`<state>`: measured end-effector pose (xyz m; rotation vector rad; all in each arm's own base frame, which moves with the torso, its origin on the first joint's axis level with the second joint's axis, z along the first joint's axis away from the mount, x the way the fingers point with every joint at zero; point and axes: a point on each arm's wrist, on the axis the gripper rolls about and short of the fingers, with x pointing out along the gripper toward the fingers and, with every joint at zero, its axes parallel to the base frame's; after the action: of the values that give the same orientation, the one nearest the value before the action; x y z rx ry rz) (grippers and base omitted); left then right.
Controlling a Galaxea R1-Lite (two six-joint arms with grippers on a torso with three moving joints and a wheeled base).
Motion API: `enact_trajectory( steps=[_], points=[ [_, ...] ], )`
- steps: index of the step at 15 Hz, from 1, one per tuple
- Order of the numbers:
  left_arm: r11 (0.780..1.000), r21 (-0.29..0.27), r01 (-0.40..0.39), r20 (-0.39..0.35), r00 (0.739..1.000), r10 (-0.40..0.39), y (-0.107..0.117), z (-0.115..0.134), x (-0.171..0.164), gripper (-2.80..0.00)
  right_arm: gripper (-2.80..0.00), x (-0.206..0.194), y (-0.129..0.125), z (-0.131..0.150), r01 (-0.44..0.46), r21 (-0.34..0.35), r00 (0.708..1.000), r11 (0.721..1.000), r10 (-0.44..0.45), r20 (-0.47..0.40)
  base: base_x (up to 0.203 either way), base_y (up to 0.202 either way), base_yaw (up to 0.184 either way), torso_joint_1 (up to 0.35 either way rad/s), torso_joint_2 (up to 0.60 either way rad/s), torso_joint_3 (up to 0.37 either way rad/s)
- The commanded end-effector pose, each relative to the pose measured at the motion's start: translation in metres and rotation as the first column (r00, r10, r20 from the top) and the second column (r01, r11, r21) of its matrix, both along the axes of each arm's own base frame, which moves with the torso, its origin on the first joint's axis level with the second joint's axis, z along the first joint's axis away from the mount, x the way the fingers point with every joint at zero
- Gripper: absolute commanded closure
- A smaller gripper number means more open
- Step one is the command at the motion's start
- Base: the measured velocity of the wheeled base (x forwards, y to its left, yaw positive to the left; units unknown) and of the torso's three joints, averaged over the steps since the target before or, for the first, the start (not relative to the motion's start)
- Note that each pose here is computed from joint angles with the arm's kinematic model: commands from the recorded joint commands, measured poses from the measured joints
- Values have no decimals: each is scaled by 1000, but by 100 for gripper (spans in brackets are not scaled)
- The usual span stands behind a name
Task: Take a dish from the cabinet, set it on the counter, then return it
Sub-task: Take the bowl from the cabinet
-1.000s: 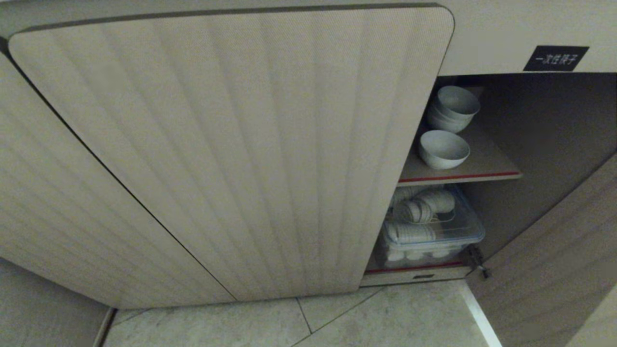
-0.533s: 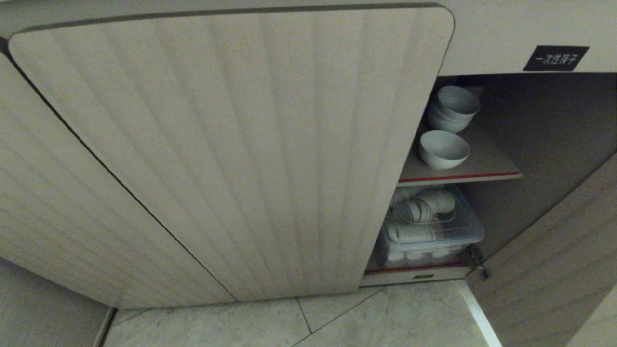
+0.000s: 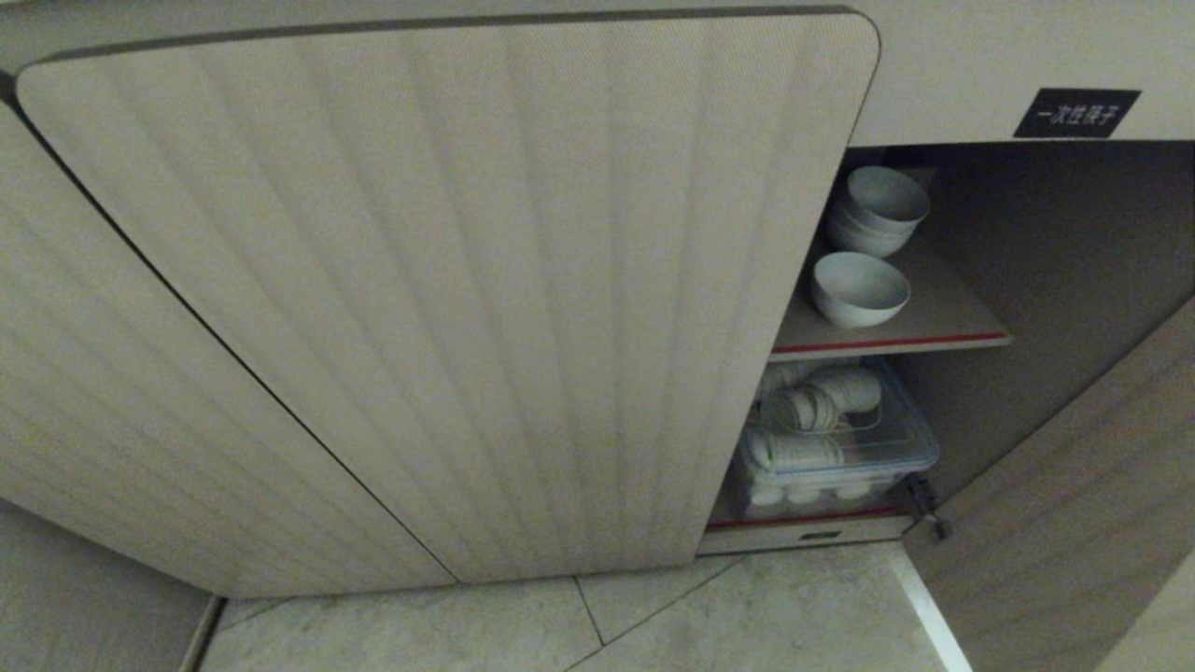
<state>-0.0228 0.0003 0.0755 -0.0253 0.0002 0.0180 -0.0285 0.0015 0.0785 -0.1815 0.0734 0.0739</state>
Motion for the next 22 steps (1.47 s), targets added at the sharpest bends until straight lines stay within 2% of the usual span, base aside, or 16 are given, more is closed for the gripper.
enact_trajectory(
  steps=[1,4,10,13,17,19,22],
  points=[
    [1000,-1,0,0,1000,0,0,0,0,0,0,-1,0,2,-1,-2,999,1000,1,-35,0,0,0,0,0,0],
    [1000,-1,0,0,1000,0,0,0,0,0,0,4,0,12,-1,-6,995,1000,0,-103,0,0,0,0,0,0],
    [1000,-1,0,0,1000,0,0,0,0,0,0,36,0,73,-2,9,981,1000,3,-192,0,0,0,0,0,0],
    [1000,-1,0,0,1000,0,0,0,0,0,0,75,0,101,3,44,973,999,7,-229,0,0,0,0,0,0],
    [1000,-1,0,0,1000,0,0,0,0,0,0,151,2,119,20,112,962,994,11,-274,0,0,0,0,0,0],
    [1000,-1,0,0,1000,0,0,0,0,0,0,183,3,120,30,175,957,984,22,-289,0,0,0,0,0,0],
    [1000,-1,0,0,1000,0,0,0,0,0,0,223,4,134,69,400,955,914,55,-291,0,0,0,0,0,0]
  ],
)
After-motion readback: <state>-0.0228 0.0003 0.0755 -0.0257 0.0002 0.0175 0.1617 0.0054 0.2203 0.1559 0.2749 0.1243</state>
